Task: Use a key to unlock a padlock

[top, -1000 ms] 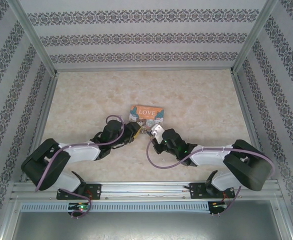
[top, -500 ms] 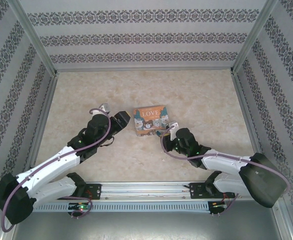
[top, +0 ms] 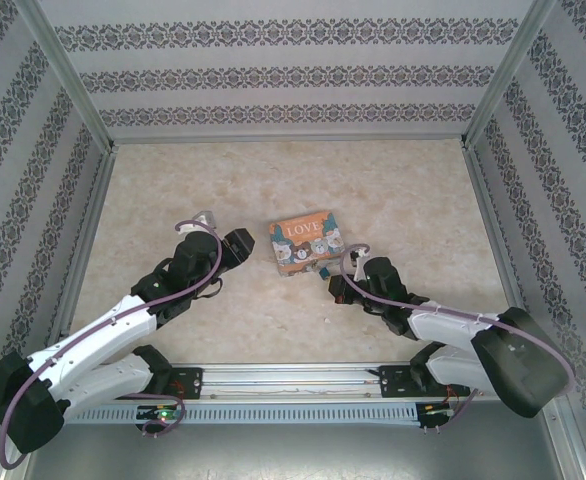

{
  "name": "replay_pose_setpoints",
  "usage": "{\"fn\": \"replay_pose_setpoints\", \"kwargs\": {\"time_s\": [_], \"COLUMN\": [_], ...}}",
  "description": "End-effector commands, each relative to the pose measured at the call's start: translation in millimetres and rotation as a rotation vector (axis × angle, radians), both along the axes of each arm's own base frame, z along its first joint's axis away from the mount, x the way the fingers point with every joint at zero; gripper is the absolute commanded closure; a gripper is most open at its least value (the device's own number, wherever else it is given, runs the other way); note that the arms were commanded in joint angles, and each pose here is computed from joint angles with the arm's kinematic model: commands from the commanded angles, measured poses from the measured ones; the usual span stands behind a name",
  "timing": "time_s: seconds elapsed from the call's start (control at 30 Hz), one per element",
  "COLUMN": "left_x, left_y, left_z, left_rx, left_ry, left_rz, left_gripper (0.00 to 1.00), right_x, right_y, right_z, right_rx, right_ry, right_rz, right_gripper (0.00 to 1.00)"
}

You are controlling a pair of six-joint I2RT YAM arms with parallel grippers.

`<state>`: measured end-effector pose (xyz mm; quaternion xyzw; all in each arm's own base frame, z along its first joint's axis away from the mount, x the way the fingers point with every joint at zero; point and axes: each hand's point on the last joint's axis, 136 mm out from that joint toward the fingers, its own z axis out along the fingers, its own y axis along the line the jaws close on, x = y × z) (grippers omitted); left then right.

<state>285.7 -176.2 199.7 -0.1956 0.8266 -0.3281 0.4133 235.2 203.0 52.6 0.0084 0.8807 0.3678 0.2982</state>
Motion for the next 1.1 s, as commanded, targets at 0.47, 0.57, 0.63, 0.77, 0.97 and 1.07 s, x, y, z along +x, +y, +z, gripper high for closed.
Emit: {"fn": "replay_pose_setpoints", "kwargs": {"time_s": [0.47, 0.57, 0.63, 0.77, 0.97, 1.07], "left_x": [-1.4, -1.8, -1.9, -1.7, -2.3, -3.3], "left_y": [4.8, 5.0, 6.1, 7.5, 9.2, 11.2], "left_z": [1.4, 1.1, 0.9, 1.4, -0.8, -1.9], "left_rx": [0.033, 0.031, 0.031, 0.033, 0.034, 0.037], "left_ry": [-0.002, -0.001, -0.001, -0.002, 0.003, 0.004], "left_rz": [0.008, 0.009, 0.013, 0.018, 0.024, 0.030], "left_gripper": [0.39, 0.39, 0.39, 0.39, 0.39, 0.38], "right_x": [-3.5, -3.2, -2.3, -1.6, -3.7, -3.9], "right_y": [-5.8, -5.7, -6.2, -6.3, -9.8, -12.3], "right_z": [-30.2, -32.8, -33.6, -32.0, -31.1, -28.9], "right_rx": [-0.005, -0.007, -0.008, -0.005, -0.018, -0.025], "right_ry": [0.116, 0.127, 0.131, 0.127, 0.127, 0.116], "right_rz": [-0.046, -0.048, -0.052, -0.050, -0.049, -0.049], "right_gripper": [1.00, 1.00, 0.95, 0.85, 0.67, 0.62]}}
